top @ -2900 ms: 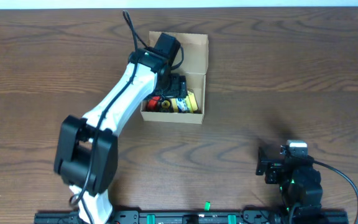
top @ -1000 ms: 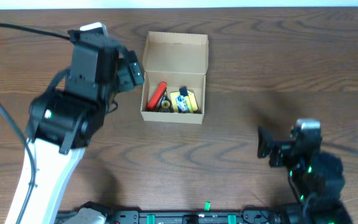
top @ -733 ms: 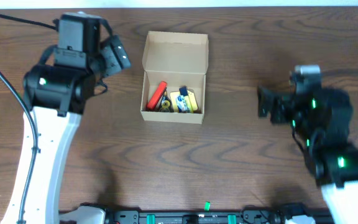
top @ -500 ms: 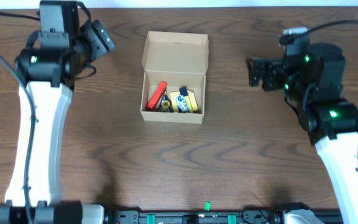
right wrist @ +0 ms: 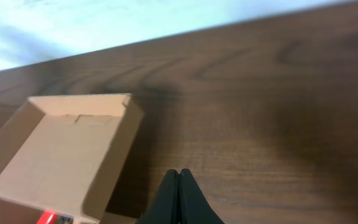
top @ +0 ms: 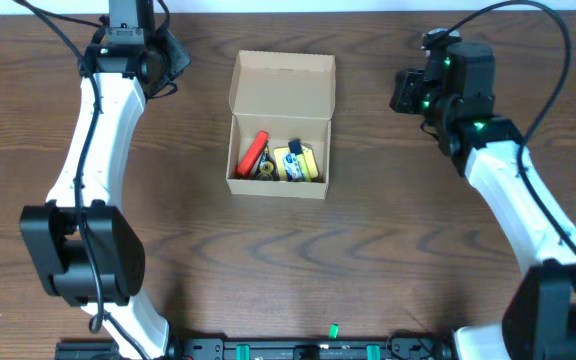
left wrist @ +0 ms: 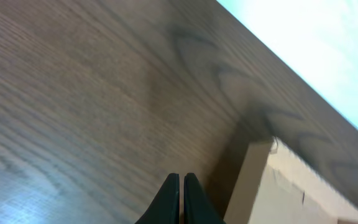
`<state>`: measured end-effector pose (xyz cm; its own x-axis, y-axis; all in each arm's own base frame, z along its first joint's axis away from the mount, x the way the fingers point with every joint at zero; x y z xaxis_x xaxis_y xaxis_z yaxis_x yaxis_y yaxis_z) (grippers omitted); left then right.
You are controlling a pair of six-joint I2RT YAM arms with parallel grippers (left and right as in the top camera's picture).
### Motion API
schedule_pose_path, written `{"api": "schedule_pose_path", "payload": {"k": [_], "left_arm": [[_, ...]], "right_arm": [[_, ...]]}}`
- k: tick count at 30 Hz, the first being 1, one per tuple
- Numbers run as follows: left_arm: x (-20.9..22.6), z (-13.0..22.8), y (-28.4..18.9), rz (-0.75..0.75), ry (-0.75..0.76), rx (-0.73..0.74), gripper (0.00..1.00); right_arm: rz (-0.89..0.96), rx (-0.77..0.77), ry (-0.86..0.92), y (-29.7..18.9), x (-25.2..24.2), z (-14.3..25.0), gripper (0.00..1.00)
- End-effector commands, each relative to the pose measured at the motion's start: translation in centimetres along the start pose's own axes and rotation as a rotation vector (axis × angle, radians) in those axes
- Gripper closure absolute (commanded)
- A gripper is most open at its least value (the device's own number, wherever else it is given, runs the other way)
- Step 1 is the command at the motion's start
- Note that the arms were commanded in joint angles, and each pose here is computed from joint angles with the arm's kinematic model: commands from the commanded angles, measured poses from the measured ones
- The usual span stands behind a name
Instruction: Pack container
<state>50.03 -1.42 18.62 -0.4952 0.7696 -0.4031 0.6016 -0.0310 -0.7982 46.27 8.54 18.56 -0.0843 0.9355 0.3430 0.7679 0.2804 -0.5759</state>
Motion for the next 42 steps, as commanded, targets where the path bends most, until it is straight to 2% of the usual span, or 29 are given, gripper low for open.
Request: {"api": "schedule_pose_path", "payload": {"k": [1, 6, 11, 20, 25, 33, 42], "left_arm": [[1.0, -0.3, 2.0, -0.026, -0.096, 0.012, 0.94], [2.1, 2.4, 6.7, -0.036, -0.166, 0.141, 0.94], [1.3, 5.3, 10.2, 0.042, -0.24, 0.284, 0.95], [-1.1, 7.0, 11.1, 0.188, -0.299, 0.413, 0.95], [-1.5, 7.8, 11.7, 0.222, -0.327, 0.463, 0.95], [-1.3, 10.0, 13.6, 0.279, -0.385, 0.593, 0.94], [-2.8, 9.5, 13.4, 0.353, -0.407, 0.605, 0.95]], "right_arm": [[0.022, 0.01, 0.156, 1.3, -1.5, 0.2, 0.99], [0.063, 0.082, 0.308, 4.1, -4.1, 2.7, 0.99], [-0.004, 0.144, 0.397, 6.6, -4.6, 4.8, 0.99], [-0.165, 0.229, 0.558, 9.8, -3.9, 7.3, 0.99], [-0.254, 0.269, 0.617, 11.0, -3.1, 8.4, 0.99], [-0.336, 0.29, 0.651, 11.6, -1.9, 8.7, 0.99], [-0.357, 0.312, 0.658, 12.6, 0.2, 9.9, 0.99]]}}
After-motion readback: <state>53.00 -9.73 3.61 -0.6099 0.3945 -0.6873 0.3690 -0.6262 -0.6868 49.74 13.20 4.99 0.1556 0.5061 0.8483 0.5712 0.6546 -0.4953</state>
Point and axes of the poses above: each gripper's point midway between its finger pads, its own y axis out along the fingers, its own x axis along the line the jaws close on, z = x × y, the point moved 1 cm from there along -y, back along the fingers, and after that the axes turned 2 degrees about -y, right-handed, at the moved point
